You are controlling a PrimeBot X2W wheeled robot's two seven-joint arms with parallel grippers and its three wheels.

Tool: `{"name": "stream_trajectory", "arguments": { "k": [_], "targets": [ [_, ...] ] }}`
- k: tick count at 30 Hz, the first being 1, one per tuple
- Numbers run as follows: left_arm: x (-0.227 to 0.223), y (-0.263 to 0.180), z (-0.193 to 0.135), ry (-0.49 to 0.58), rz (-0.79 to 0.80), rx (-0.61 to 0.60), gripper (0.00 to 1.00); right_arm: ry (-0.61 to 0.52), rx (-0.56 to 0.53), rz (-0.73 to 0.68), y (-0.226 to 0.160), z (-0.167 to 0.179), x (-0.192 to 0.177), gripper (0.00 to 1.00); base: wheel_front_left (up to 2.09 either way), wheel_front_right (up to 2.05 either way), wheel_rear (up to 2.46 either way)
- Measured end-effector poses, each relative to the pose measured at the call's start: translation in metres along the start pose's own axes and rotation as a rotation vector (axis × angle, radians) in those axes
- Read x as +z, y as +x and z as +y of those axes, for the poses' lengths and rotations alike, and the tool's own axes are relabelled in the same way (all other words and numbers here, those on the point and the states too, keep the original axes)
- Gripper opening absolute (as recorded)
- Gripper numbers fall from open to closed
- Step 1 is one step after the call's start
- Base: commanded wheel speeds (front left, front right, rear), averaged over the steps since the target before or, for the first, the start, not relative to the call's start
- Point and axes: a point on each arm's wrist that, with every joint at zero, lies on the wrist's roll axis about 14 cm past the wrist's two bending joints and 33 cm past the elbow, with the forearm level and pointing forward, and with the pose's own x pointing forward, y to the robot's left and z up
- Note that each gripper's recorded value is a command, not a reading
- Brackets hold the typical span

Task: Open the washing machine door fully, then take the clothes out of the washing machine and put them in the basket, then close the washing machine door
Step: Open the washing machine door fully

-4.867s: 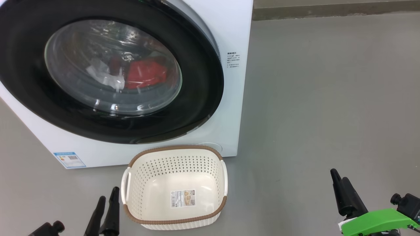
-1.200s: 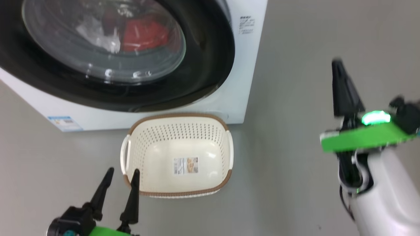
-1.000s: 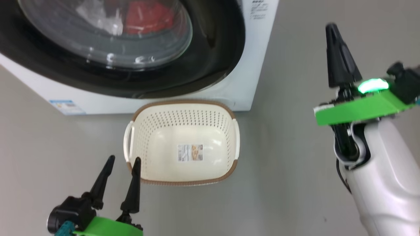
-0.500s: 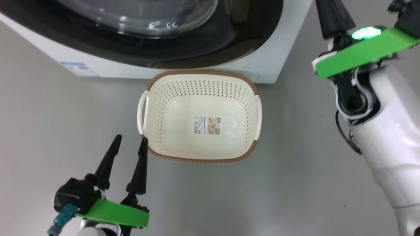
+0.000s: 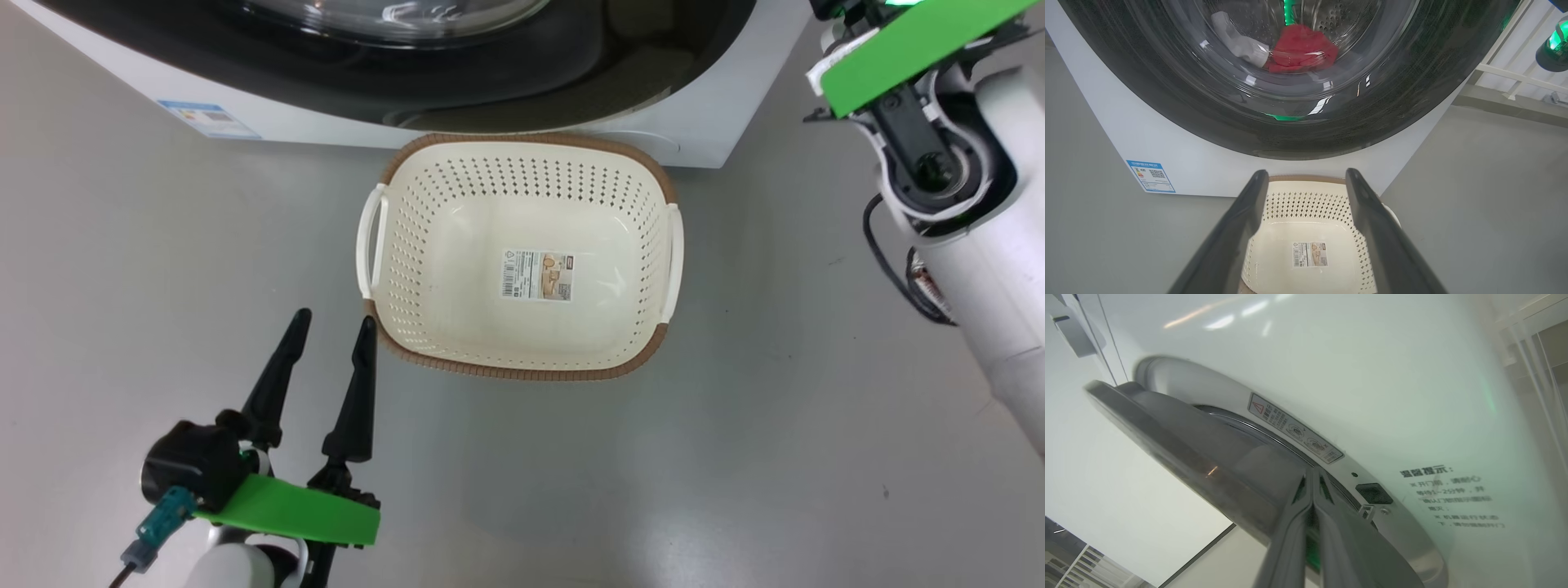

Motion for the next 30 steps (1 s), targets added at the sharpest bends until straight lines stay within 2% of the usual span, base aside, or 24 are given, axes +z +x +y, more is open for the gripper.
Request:
{"name": "stream_trajectory", "arguments": {
  "k": [16, 30],
  "targets": [
    [0.009, 0.002, -0.001, -0.004, -0.023, -0.004, 1.00, 0.142, 0.008, 0.150, 0.003, 0.005, -0.011, 0.00, 0.00, 0.00, 0.00],
    [0.029, -0.007, -0.008, -0.005, -0.072, -0.018, 1.00, 0.220, 0.055, 0.286, -0.016, 0.038, -0.027, 0.00, 0.00, 0.00, 0.00]
  ]
}}
